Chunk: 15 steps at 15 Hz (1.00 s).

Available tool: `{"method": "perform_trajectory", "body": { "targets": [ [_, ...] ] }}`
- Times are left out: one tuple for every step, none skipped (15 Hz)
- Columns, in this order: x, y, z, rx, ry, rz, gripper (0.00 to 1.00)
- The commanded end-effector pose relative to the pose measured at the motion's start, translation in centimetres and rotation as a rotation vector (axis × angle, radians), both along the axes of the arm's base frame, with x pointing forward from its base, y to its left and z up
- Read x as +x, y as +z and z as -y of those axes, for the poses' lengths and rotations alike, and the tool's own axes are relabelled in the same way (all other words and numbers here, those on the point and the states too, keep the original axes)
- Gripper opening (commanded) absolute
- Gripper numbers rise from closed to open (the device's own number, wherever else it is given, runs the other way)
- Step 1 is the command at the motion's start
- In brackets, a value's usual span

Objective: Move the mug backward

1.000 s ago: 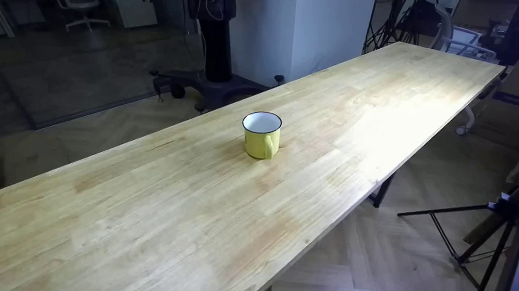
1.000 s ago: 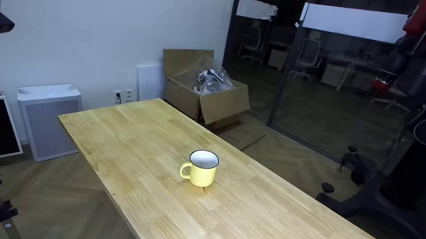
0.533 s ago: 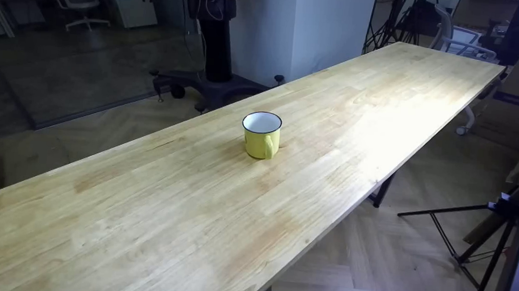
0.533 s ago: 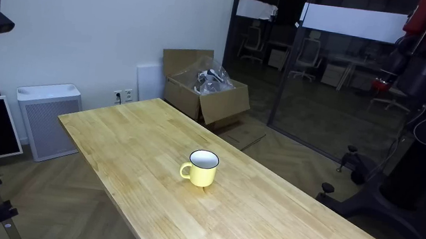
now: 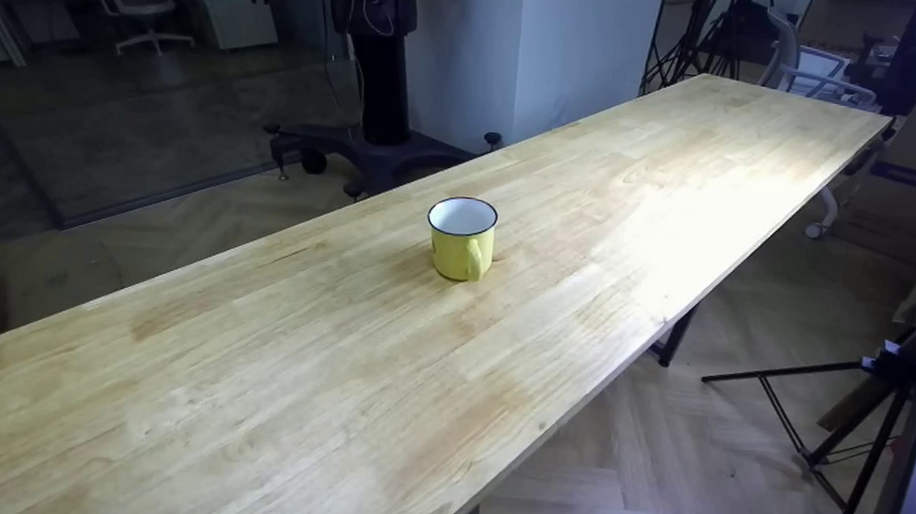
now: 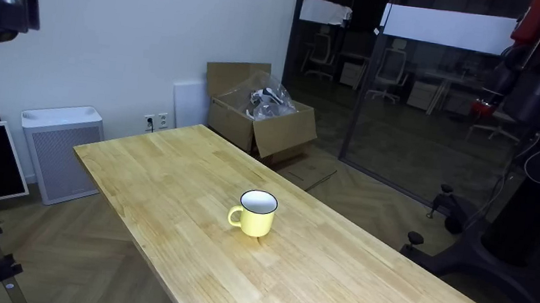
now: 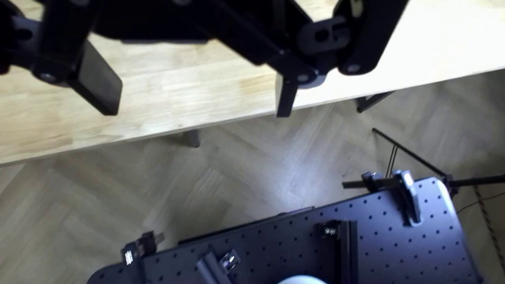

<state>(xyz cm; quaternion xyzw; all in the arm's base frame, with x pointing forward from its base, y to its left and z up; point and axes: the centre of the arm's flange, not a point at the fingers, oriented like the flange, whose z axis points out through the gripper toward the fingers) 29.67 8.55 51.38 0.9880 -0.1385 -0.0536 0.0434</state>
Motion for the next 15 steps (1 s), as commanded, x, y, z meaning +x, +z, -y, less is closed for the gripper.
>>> {"method": "perform_trajectory", "body": {
  "targets": [
    [2.1,-0.4,4.3,-0.154,-0.048,0.132,1.0],
    [2.9,-0.6,6.1,-0.197,-0.058,0.175,1.0],
    [3.7,-0.8,7.8,-0.228,-0.069,0.222,1.0],
    [4.6,-1.2,9.7,-0.205,-0.078,0.255,1.0],
    [5.3,-1.5,11.1,-0.165,-0.084,0.289,1.0],
    [6.1,-1.7,12.4,-0.079,-0.074,0.322,1.0],
    [6.9,-2.0,13.6,-0.016,-0.065,0.341,1.0],
    [7.7,-2.4,14.8,0.034,-0.053,0.359,1.0],
    [8.2,-2.8,15.8,0.088,-0.043,0.375,1.0],
    [8.9,-3.5,16.8,0.142,-0.029,0.372,1.0],
    [9.4,-4.3,17.5,0.193,-0.016,0.353,1.0],
    [9.2,-4.7,17.8,0.223,-0.034,0.309,1.0],
    [7.7,-4.7,17.1,0.156,-0.041,0.354,1.0],
    [7.9,-5.4,17.5,0.185,-0.039,0.337,1.0],
    [8.1,-5.8,17.7,0.196,-0.039,0.325,1.0]
  ]
}}
